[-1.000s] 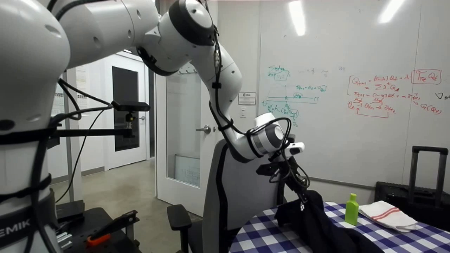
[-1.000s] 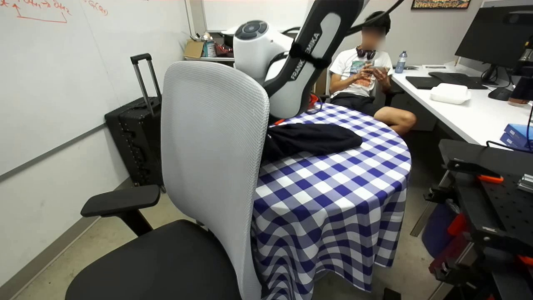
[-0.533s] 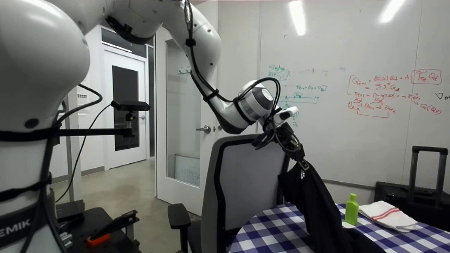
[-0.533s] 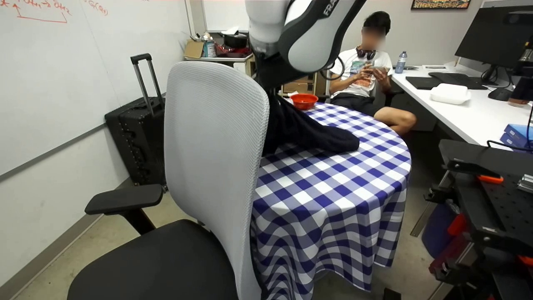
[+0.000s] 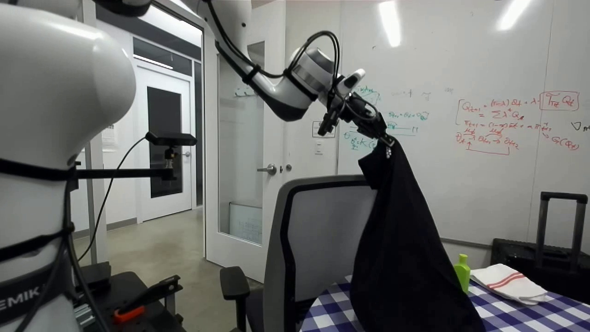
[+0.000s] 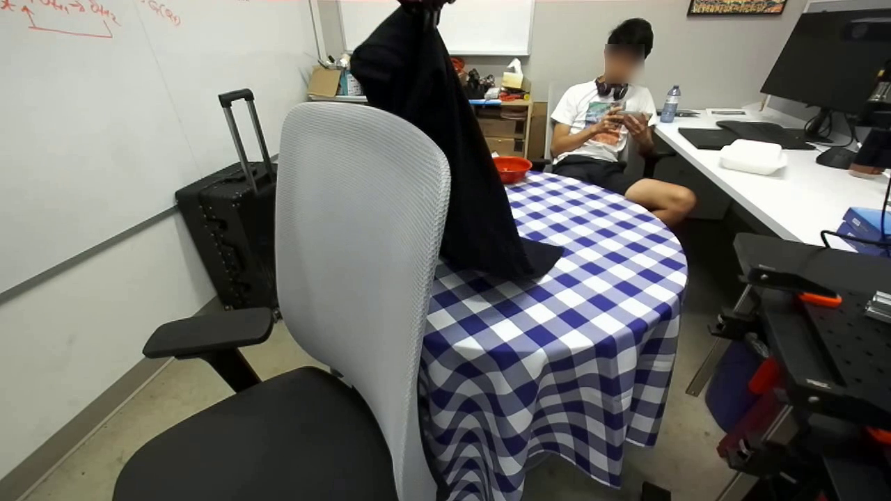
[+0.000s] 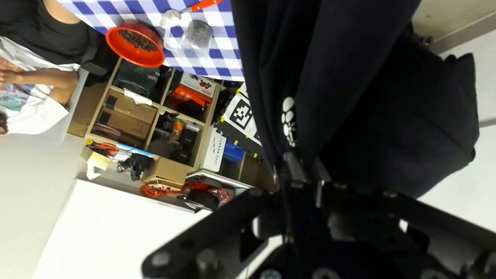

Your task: Put the black t-shirt on the backrest of the grey chair

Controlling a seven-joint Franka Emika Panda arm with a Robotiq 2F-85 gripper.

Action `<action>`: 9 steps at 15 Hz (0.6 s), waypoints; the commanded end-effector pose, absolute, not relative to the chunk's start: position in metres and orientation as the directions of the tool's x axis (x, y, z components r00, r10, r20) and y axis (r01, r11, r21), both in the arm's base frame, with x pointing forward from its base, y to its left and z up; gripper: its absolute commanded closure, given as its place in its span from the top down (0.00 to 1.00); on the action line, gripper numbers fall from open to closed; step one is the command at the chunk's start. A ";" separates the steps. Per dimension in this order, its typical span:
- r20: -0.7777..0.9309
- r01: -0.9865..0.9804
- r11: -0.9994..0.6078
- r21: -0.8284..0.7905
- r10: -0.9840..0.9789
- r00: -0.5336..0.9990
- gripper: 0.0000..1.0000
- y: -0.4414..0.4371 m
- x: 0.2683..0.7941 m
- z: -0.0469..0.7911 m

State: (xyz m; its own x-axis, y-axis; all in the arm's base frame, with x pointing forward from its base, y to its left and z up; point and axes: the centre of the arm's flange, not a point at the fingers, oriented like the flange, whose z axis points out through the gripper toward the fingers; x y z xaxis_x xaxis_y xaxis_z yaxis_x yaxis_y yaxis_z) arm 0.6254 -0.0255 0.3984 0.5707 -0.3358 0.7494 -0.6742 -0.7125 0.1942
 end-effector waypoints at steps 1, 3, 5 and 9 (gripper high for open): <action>0.750 -0.641 -0.750 0.161 -0.329 0.574 0.02 0.010 0.620 0.488; 0.748 -0.615 -0.772 0.160 -0.311 0.586 0.02 0.034 0.630 0.527; 0.749 -0.576 -0.801 0.160 -0.282 0.600 0.02 0.064 0.642 0.559; 0.746 -0.493 -0.852 0.178 -0.210 0.632 0.02 0.130 0.654 0.602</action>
State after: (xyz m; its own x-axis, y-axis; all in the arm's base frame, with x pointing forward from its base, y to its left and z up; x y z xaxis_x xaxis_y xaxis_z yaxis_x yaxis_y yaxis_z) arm 0.6372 0.0922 0.5677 0.5992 -0.2551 0.7589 -0.5501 -0.8199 0.1588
